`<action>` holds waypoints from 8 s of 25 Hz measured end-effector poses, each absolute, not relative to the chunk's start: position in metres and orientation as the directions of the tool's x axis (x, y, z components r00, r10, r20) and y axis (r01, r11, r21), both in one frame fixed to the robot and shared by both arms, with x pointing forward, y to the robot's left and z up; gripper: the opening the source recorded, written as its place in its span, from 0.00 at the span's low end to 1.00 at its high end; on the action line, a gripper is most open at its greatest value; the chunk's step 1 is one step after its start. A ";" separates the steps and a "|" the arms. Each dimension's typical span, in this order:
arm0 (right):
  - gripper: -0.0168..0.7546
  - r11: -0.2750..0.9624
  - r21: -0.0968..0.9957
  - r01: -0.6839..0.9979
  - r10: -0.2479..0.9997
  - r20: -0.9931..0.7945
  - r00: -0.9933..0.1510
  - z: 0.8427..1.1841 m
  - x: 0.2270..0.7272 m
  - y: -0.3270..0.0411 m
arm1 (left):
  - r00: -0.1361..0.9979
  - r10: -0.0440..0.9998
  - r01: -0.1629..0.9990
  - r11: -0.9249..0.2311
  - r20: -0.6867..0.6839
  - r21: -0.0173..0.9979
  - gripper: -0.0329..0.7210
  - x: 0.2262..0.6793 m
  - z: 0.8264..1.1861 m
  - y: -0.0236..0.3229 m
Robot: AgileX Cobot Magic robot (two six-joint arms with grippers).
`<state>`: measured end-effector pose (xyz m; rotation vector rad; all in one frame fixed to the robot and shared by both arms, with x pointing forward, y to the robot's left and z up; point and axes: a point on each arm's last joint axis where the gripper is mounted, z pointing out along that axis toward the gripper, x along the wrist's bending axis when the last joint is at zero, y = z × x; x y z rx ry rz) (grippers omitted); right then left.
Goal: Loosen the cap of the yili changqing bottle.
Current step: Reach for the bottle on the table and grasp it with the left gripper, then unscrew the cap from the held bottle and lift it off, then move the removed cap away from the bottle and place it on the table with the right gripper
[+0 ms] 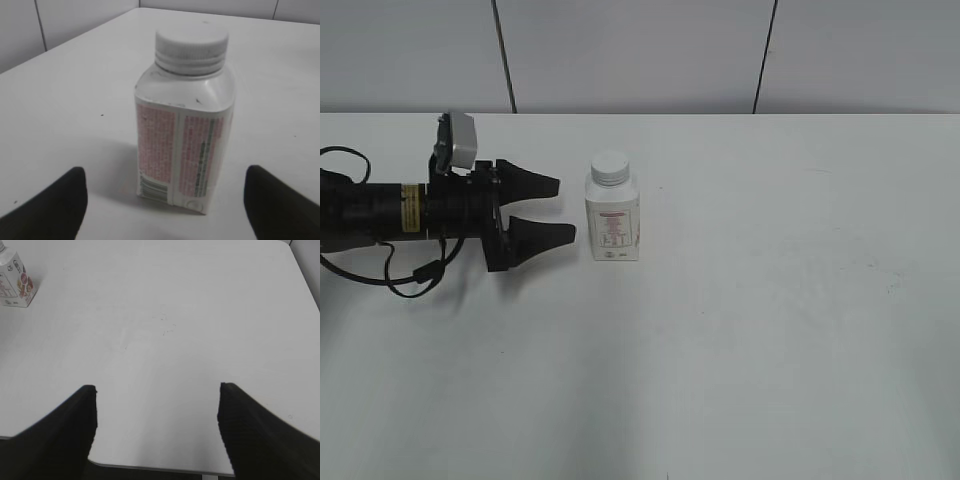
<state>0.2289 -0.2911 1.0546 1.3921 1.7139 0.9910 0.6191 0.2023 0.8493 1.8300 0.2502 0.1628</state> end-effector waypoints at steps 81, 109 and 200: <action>0.67 0.399 0.293 0.869 0.906 0.021 -0.423 1.088 0.576 -0.263 | 0.998 0.061 0.019 -0.260 -0.003 0.965 0.51 0.631 0.838 0.154; 0.66 0.675 0.334 0.658 0.669 0.099 -0.737 1.035 0.618 -0.023 | 0.997 0.013 0.070 -0.293 -0.070 0.954 0.50 0.627 0.839 0.154; 0.53 0.523 0.362 0.771 0.804 0.089 -0.587 1.050 0.624 -0.017 | 0.997 -0.033 0.062 -0.308 -0.076 0.949 0.48 0.623 0.838 0.155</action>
